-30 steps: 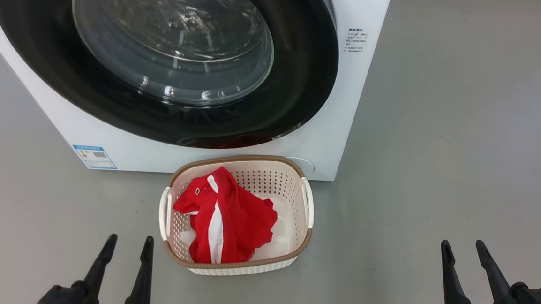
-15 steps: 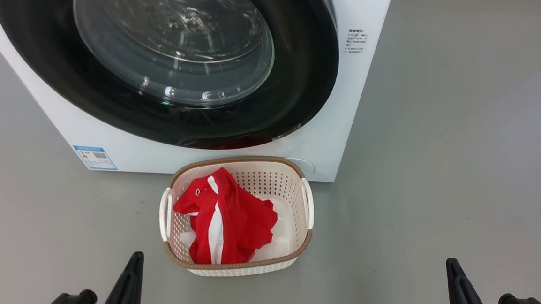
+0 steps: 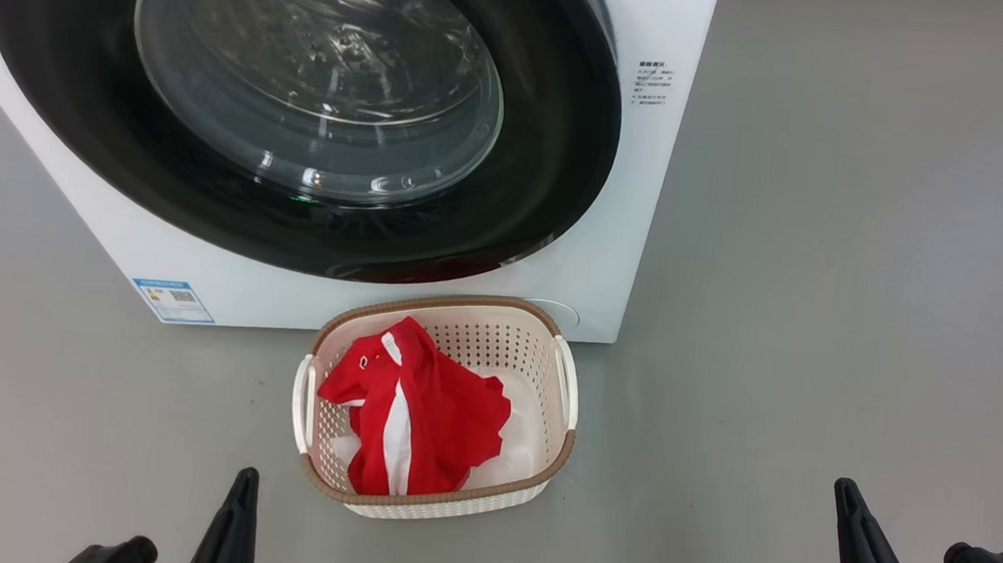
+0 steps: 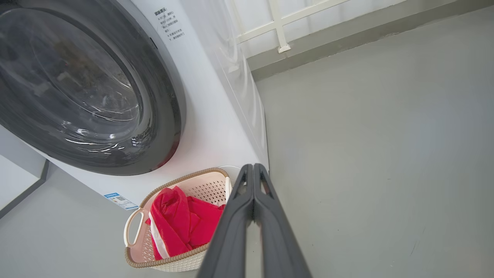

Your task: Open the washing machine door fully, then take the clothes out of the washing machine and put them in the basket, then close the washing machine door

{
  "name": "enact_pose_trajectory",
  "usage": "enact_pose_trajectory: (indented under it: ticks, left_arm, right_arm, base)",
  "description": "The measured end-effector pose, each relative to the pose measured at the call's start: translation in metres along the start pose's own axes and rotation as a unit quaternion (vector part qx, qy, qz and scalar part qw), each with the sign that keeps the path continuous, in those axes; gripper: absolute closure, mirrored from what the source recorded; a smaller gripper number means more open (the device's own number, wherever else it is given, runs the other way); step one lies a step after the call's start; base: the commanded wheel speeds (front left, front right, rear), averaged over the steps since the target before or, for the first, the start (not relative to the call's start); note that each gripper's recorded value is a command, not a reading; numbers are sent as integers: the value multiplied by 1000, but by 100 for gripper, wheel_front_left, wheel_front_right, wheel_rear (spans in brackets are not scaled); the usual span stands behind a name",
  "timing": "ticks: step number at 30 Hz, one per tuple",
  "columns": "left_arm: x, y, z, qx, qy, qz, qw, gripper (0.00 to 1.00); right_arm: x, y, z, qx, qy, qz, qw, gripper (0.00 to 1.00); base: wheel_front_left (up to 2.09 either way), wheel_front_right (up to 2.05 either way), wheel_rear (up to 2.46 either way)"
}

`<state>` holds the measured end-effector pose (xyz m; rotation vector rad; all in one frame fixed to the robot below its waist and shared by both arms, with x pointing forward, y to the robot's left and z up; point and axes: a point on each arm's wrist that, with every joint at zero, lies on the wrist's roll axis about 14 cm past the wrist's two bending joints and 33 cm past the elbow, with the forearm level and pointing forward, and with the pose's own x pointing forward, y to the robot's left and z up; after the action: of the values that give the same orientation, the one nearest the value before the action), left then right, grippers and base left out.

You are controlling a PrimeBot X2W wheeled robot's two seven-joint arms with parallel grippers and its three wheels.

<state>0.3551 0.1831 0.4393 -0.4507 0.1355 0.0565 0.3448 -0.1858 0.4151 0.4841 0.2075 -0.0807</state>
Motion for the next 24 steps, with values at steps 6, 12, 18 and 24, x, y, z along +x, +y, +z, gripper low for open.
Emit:
enact_pose_trajectory:
  ticks: [6,12,18,24]
  left_arm:
    - [0,1,1,-32,1,4,999,100]
    - [1,1,2,-63,2,7,998,100]
    - [1,3,3,-88,2,10,996,100]
    - [1,3,4,-119,4,12,993,100]
  right_arm:
    - [1,0,4,31,-4,-3,1000,100]
    - [3,0,8,61,-9,-5,998,100]
    - [3,-2,9,88,-7,-9,996,100]
    - [3,-3,11,118,-8,-12,993,100]
  base:
    - [0,0,0]
    - [0,0,0]
    - [0,0,0]
    - [0,0,0]
